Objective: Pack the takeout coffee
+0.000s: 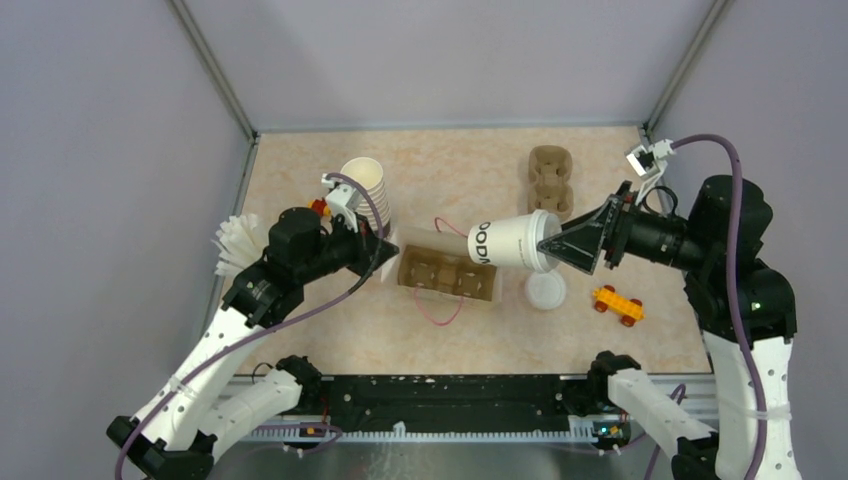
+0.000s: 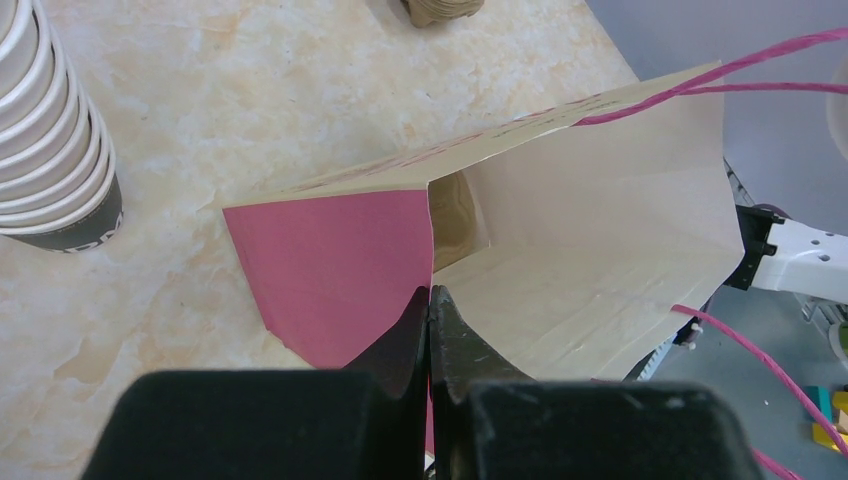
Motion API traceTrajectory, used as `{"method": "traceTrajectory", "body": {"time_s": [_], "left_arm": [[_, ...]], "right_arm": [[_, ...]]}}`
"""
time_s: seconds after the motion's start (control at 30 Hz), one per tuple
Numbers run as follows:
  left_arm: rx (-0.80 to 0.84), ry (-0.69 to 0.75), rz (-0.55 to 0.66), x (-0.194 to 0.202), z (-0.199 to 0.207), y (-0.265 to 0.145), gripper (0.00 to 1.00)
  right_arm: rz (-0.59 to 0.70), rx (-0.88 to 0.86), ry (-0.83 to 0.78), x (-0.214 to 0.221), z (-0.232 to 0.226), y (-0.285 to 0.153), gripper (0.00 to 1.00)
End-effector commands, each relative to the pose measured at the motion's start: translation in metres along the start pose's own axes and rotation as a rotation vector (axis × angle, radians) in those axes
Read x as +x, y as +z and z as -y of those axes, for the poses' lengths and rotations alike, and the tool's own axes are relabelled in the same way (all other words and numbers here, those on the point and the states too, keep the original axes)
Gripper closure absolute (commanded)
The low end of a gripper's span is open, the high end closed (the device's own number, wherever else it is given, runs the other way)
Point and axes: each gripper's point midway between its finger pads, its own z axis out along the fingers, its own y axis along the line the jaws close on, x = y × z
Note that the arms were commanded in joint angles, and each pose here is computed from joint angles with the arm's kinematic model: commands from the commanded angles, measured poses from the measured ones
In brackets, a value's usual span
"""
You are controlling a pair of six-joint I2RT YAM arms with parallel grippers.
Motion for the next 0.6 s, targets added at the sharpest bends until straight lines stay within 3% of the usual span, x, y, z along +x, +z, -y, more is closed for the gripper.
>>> {"method": "traceTrajectory", "body": {"time_s": [0.0,0.3,0.57], "left_arm": [[0.05,0.021,0.077,-0.022,0.014,-0.006,1.0],[0.058,0.01,0.066,-0.023,0.017,-0.005,1.0],[0.052,0.023,0.075,-0.026,0.017,-0.008,1.0]], "right_arm": [[0.025,-0.036,-0.042,-0.009,-0.002,0.005,0.4],[-0.076,-0.037,-0.045,0.015,-0.004,0.033,0.42],[-0.175,0.011,-0.204,0.034,-0.034,0.083,0.43]]}}
